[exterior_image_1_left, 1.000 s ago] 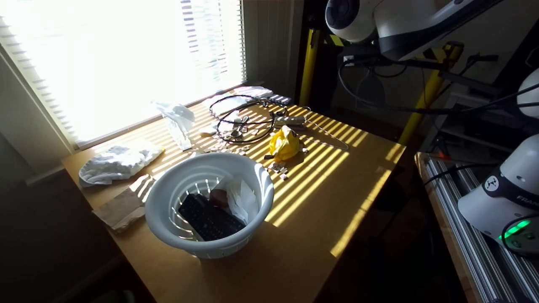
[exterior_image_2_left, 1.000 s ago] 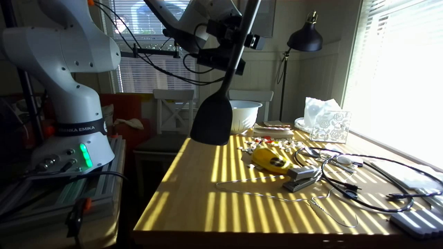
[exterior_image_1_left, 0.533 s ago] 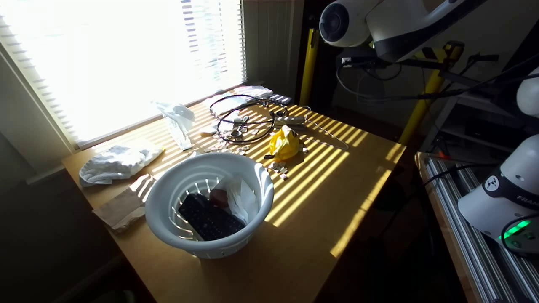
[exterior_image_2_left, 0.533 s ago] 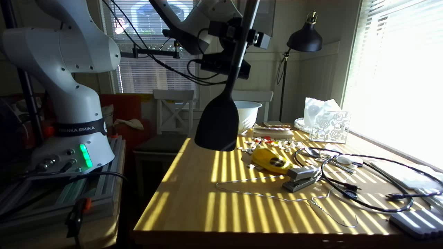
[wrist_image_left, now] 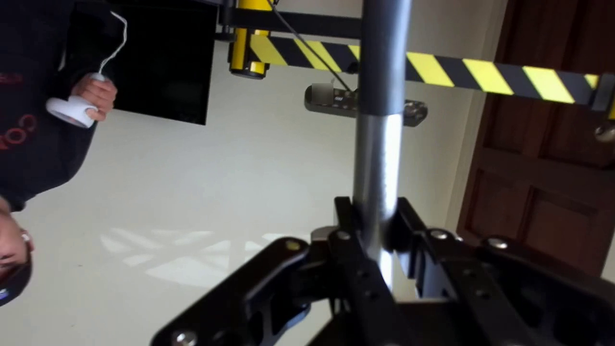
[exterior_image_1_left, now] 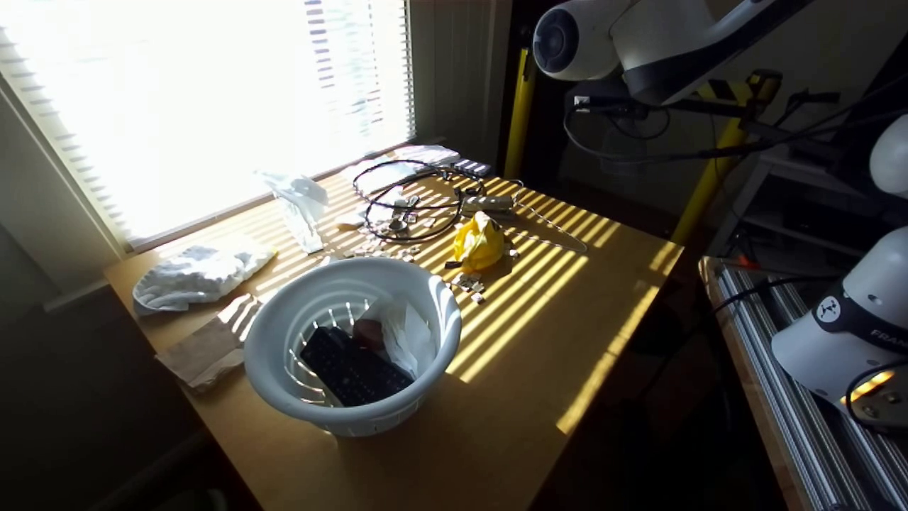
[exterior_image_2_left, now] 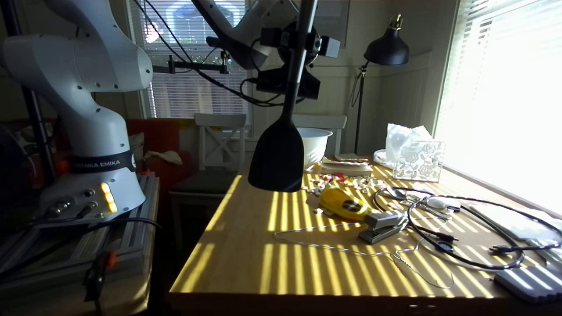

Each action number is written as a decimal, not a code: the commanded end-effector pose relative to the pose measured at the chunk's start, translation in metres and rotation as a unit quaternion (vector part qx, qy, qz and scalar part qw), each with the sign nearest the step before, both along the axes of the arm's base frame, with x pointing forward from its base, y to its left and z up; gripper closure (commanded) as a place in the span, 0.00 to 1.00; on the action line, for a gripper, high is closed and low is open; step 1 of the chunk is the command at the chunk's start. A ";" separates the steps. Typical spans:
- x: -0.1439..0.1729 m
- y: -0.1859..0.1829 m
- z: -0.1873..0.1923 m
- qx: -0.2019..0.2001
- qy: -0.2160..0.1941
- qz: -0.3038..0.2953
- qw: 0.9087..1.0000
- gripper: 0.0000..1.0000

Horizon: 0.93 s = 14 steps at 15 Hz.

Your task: Move the black spatula to the right.

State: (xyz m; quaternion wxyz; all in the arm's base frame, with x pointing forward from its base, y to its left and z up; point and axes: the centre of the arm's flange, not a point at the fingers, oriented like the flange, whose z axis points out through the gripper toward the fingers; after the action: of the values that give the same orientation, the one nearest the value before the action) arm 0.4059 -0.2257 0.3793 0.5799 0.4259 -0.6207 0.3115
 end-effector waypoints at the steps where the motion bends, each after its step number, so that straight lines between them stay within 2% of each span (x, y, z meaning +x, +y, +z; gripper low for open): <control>1: 0.031 0.016 -0.008 -0.070 -0.037 -0.064 0.995 0.94; 2: 0.037 0.021 -0.007 -0.093 -0.041 -0.078 0.992 0.94; 6: 0.068 0.040 0.001 -0.090 -0.029 -0.034 0.995 0.94; 8: 0.081 0.044 0.001 -0.115 -0.026 -0.034 0.992 0.94; 11: 0.101 0.041 -0.013 -0.134 0.000 -0.028 0.991 0.94; 14: 0.121 0.040 -0.042 -0.152 0.044 -0.018 0.987 0.94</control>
State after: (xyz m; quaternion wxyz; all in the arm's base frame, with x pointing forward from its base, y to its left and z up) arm 0.4608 -0.1772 0.3705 0.6312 0.3527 -0.5846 0.3680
